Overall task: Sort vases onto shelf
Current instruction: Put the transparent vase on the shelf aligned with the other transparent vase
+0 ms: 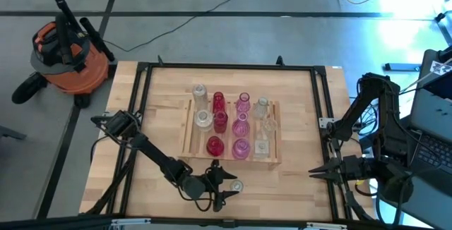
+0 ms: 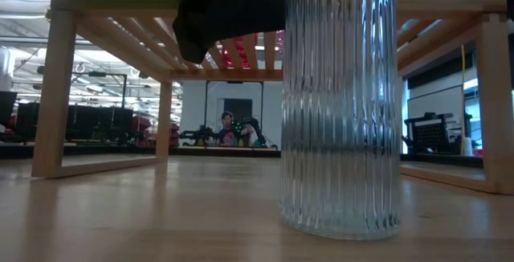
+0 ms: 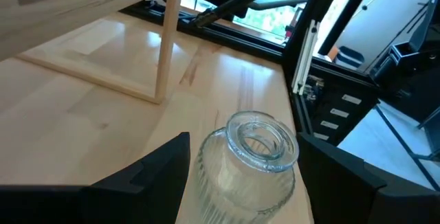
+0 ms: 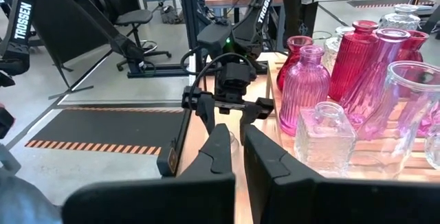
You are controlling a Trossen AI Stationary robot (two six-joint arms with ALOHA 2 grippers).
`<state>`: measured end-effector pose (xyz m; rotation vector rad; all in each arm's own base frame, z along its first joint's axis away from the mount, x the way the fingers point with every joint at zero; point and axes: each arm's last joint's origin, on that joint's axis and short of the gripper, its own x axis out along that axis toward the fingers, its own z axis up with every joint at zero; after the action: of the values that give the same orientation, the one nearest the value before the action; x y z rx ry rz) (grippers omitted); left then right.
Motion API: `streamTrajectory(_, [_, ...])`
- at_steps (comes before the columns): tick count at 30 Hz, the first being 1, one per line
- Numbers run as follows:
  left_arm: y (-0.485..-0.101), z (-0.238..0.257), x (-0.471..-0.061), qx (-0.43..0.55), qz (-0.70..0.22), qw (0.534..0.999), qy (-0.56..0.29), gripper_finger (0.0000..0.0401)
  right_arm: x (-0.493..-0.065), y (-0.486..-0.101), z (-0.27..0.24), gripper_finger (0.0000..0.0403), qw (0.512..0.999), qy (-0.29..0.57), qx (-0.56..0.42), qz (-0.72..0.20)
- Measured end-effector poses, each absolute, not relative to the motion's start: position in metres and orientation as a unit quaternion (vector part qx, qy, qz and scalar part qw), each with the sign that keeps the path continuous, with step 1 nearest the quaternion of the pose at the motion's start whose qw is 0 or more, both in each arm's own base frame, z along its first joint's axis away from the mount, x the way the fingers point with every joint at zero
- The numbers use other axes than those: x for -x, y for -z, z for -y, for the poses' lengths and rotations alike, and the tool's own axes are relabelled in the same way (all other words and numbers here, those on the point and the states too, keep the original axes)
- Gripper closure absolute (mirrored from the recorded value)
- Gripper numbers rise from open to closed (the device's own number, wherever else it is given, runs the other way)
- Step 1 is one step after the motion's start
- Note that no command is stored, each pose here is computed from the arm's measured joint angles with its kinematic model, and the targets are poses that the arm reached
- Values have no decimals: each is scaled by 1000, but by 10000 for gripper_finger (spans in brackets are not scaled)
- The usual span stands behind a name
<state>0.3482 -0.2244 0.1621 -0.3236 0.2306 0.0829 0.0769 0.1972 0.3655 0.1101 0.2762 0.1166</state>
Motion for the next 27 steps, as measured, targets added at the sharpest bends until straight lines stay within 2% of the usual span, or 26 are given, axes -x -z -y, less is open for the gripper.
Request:
streamTrajectory(9, [-162,223,-349,153,-116,980,-43,155,-77,-365,-197,402,987,-58,-53,-138])
streamTrajectory(27, [-160,224,-351,157,-108,981,-32,261,-76,-363,-196,402,987,-56,-38,-143])
